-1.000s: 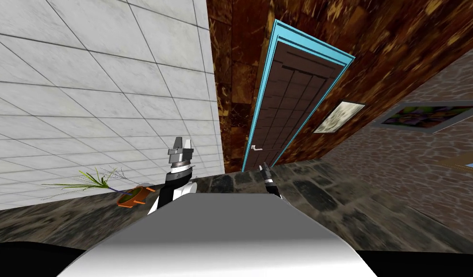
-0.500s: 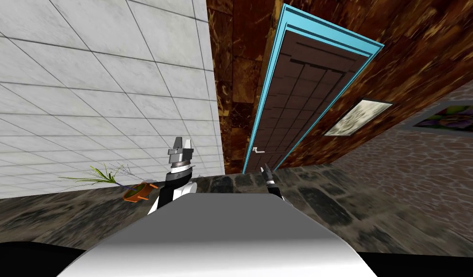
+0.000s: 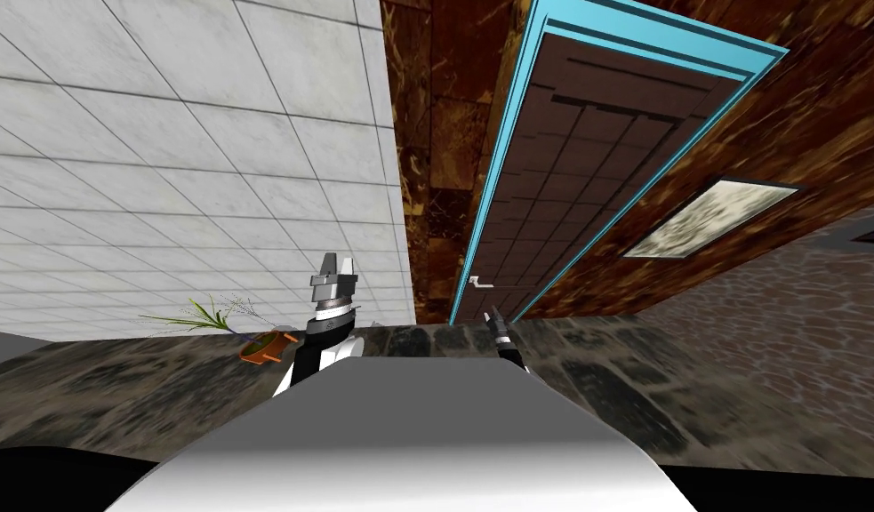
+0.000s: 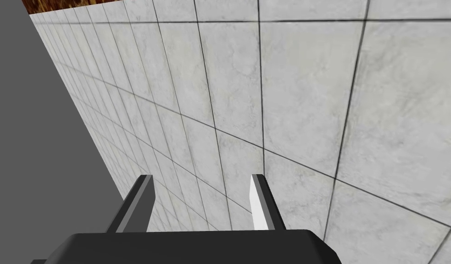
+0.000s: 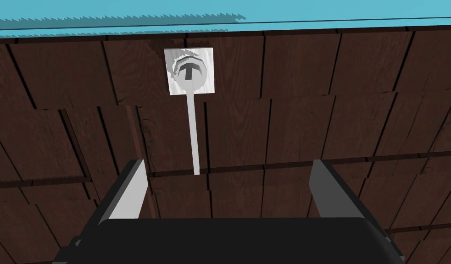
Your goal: Pull the door open
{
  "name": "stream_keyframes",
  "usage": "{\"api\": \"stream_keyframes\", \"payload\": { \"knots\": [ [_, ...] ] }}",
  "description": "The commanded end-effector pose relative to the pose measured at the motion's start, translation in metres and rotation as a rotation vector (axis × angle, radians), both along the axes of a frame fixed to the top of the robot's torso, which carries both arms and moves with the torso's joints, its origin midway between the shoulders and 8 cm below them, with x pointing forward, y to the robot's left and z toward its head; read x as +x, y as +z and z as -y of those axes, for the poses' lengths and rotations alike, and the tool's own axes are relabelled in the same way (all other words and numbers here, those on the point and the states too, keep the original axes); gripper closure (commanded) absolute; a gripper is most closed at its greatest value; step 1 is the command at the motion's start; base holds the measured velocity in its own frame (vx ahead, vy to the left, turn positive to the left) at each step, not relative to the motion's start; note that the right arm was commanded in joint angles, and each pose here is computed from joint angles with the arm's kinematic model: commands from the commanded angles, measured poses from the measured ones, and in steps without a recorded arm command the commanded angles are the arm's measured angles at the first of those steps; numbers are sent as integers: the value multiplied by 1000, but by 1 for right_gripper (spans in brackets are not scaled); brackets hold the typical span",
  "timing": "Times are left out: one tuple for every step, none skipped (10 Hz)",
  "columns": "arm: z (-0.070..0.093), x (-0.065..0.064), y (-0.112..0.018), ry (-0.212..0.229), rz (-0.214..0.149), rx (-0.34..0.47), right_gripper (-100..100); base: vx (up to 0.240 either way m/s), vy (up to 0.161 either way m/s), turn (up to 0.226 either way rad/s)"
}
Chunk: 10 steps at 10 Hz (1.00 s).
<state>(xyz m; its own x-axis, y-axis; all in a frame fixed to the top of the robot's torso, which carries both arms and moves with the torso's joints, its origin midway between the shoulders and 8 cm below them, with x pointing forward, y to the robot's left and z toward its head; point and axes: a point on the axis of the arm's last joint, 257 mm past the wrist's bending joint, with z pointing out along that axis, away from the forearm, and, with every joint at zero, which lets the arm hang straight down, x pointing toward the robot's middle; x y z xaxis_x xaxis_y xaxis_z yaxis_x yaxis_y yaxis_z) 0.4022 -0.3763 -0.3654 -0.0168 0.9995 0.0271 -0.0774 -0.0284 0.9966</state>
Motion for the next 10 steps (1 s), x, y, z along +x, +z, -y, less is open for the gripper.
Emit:
{"api": "stream_keyframes", "payload": {
  "knots": [
    [5, -3, -5, -5, -12, -3, -100, 58, -48, 69],
    [12, -5, -10, -11, -27, -8, -100, 76, -64, 131],
    [15, -7, -13, -14, -34, -11, -100, 72, -73, 110],
    [20, -9, -17, -19, -45, -14, -100, 71, -73, 92],
    [29, -13, -23, -29, -64, -22, -100, 98, -116, 180],
    [36, -16, -27, -36, -78, -27, -100, 123, -115, 187],
    [36, -16, -27, -36, -78, -27, -100, 80, -75, 48],
    [34, -15, -25, -34, -75, -26, -100, 26, -30, 2],
    [41, -9, -25, -69, -76, -26, -100, 88, -46, 218],
    [46, -5, -25, -93, -76, -24, -100, 159, -72, 276]
  ]
}}
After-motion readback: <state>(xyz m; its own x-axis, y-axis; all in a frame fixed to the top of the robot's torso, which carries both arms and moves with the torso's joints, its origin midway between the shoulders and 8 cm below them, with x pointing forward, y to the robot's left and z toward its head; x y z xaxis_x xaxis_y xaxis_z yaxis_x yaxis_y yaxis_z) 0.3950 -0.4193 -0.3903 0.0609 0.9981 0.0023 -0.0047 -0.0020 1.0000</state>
